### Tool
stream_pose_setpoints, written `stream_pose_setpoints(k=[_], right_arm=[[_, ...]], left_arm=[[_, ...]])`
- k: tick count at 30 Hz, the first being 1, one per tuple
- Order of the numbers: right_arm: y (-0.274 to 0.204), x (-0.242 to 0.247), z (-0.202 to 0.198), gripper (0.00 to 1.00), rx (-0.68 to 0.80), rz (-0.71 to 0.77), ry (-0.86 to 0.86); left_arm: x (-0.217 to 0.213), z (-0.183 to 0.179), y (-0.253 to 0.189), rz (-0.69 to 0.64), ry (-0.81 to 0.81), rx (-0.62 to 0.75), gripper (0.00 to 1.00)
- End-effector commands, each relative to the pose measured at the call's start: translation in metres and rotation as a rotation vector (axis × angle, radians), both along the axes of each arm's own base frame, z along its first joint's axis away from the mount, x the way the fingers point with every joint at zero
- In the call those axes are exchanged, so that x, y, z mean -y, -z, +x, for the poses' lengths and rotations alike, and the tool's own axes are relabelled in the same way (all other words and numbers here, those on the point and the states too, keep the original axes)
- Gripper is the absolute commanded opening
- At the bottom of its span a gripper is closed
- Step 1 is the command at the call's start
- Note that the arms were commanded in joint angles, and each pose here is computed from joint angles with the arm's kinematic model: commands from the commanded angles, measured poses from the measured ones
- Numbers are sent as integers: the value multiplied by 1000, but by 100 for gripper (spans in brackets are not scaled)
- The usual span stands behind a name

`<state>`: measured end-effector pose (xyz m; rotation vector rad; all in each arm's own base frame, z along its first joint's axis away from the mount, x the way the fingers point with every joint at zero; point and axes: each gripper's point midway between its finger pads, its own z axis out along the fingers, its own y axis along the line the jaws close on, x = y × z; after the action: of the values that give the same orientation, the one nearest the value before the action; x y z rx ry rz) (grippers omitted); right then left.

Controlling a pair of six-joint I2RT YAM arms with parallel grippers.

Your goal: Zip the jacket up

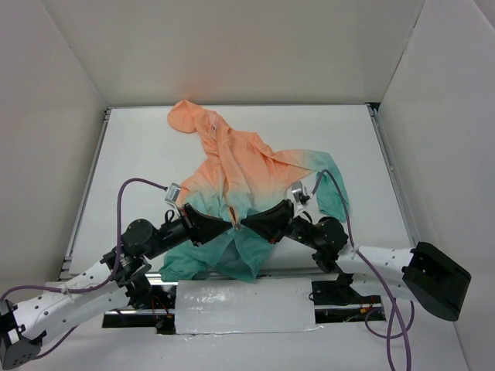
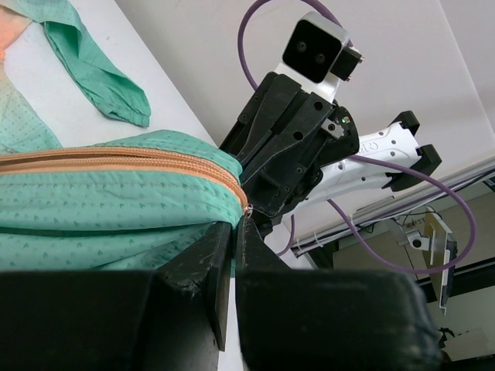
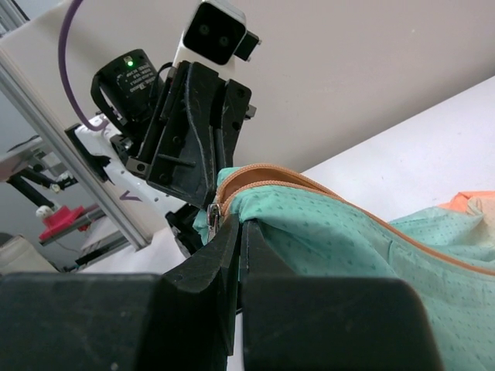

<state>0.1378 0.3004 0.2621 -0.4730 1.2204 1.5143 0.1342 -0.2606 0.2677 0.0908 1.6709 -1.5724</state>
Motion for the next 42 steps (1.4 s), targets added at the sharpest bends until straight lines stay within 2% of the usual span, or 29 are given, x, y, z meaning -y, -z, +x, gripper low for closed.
stream_pose_setpoints(k=[1, 14, 21, 26, 32, 38, 42], right_arm=[[-81, 24, -12, 0, 171, 257, 17], [-78, 17, -11, 0, 135, 214, 20], [-80, 23, 1, 0, 83, 202, 90], [-58, 7, 10, 0, 17, 51, 87], [-3, -4, 20, 0, -153, -103, 93], [40, 2, 18, 0, -318, -199, 137], [69, 10, 14, 0, -403, -255, 163]], left_arm=[[-1, -2, -17, -52, 7, 42, 0], [2, -8, -19, -37, 46, 107, 0], [16, -29, -10, 44, 206, 159, 0], [13, -30, 23, 127, 210, 94, 0], [11, -37, 50, 186, 243, 78, 0], [6, -34, 115, 308, 217, -106, 0], [-1, -37, 143, 330, 200, -169, 0]])
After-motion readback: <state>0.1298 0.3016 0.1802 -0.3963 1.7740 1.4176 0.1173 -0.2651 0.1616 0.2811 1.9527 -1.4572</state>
